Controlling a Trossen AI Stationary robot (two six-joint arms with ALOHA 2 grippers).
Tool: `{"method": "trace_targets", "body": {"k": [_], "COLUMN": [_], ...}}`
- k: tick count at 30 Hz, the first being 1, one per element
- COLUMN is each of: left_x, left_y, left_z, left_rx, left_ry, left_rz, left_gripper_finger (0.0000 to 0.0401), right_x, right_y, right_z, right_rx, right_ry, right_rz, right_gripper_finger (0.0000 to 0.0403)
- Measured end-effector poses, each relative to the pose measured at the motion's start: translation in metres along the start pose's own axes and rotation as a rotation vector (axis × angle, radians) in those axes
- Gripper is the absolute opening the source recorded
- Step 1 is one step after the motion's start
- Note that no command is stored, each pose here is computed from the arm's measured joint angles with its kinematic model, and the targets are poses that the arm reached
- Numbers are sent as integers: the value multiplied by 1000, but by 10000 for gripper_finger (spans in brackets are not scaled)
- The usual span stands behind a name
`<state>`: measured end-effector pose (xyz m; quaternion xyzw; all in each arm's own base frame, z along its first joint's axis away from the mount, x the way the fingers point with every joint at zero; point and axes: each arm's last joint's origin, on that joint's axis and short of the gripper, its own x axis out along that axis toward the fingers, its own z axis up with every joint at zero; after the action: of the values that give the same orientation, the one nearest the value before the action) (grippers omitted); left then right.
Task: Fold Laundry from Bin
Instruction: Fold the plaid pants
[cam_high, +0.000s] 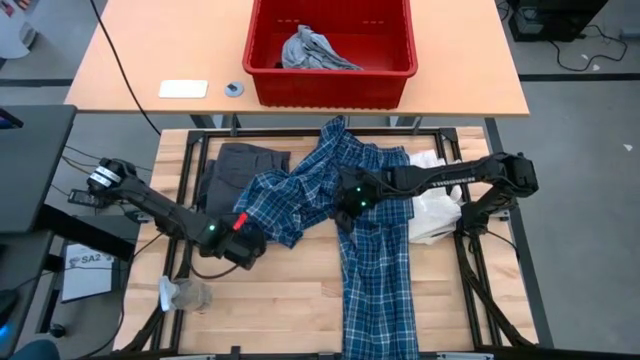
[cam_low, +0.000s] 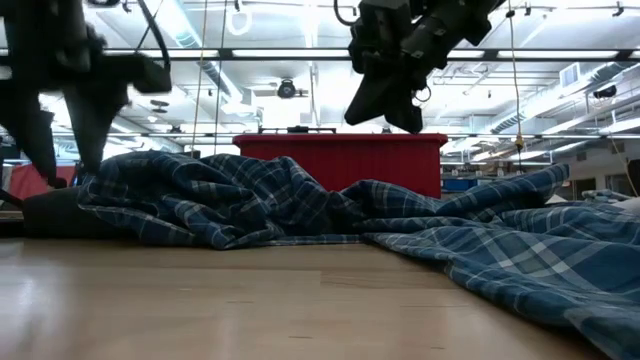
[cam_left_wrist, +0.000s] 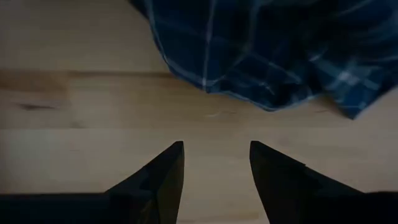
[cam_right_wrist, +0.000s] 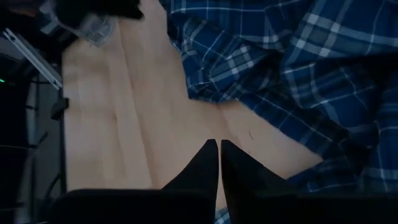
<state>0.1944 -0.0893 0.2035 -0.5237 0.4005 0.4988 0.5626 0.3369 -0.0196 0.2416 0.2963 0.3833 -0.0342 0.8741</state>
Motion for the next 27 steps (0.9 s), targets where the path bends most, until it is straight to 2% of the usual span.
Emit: {"method": "trace_targets", "body": {"k": [6, 13, 17, 20, 23, 27], "left_x": [29, 46, 48, 53, 61, 64], "left_y": [0, 4, 2, -1, -6, -17], "left_z": [2, 15, 22, 26, 28, 24], "left_rx": [-82, -139, -127, -105, -81, 35], "left_ry": [-6, -43, -87, -111, -120, -76], "left_rz": [-136, -131, -138, -119, -114, -200], "left_gripper_finger": [188, 188, 183, 154, 106, 27], "right_x": [-1, -1, -1, -1, -1, -1], "right_y": [-2, -2, -2, -2, -2, -2], "right_z": [1, 1, 1, 1, 1, 1], "right_rx": [23, 38, 50, 50, 50, 62], "right_ry": [13, 20, 19, 19, 19, 20], "right_rz": [24, 31, 29, 29, 29, 29], "right_gripper_finger": [27, 27, 27, 27, 27, 23]}}
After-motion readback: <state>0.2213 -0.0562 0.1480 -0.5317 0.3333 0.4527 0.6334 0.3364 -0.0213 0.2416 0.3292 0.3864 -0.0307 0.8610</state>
